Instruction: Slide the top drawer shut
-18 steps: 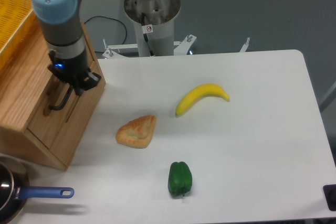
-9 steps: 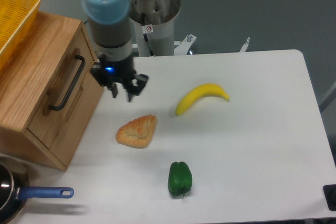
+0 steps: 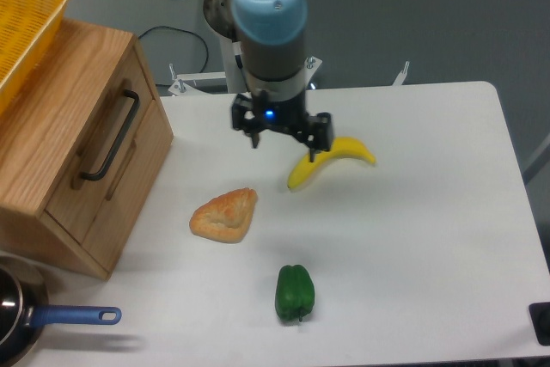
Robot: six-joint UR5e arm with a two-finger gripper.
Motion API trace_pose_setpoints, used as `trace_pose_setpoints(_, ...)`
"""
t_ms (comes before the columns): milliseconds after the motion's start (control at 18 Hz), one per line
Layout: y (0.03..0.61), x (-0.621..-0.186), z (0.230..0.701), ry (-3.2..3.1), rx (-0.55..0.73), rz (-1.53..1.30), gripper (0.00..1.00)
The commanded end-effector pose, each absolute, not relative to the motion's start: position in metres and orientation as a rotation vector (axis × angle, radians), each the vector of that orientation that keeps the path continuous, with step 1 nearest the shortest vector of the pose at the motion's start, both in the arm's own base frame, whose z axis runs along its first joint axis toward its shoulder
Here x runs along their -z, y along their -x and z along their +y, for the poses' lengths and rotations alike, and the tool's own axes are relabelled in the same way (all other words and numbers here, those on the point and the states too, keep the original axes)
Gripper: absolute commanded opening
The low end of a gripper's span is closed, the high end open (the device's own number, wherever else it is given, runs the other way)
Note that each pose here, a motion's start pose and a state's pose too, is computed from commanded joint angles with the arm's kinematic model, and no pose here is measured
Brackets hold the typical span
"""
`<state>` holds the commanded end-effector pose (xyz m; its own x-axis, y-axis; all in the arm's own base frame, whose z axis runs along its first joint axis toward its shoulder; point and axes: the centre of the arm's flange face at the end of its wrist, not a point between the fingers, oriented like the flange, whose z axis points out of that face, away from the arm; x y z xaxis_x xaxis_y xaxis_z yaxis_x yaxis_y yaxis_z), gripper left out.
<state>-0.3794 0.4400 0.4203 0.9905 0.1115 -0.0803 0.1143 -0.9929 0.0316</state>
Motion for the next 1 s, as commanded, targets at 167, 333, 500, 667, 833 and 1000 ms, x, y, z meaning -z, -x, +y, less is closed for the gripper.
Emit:
trace_pose_setpoints(167, 0.42, -0.405, 0.425, -3.084, 0.125, 0.192, 1.0)
trace_pose_setpoints(333, 0.44, -0.399, 0.411, -3.079, 0.11, 0.017, 1.0)
trace_pose_setpoints(500, 0.455, -0.398, 0.392, -3.074, 0.09, -0.128, 1.0)
trace_pose_setpoints(667, 0.47, -0.396, 0.383, -3.07, 0.085, -0.184, 1.0)
trace_pose_setpoints(833, 0.493, -0.39, 0.365, -3.058, 0.069, -0.276, 1.0)
trace_pose_setpoints(1000, 0.515, -0.384, 0.343, -3.038, 0.059, -0.411, 1.0)
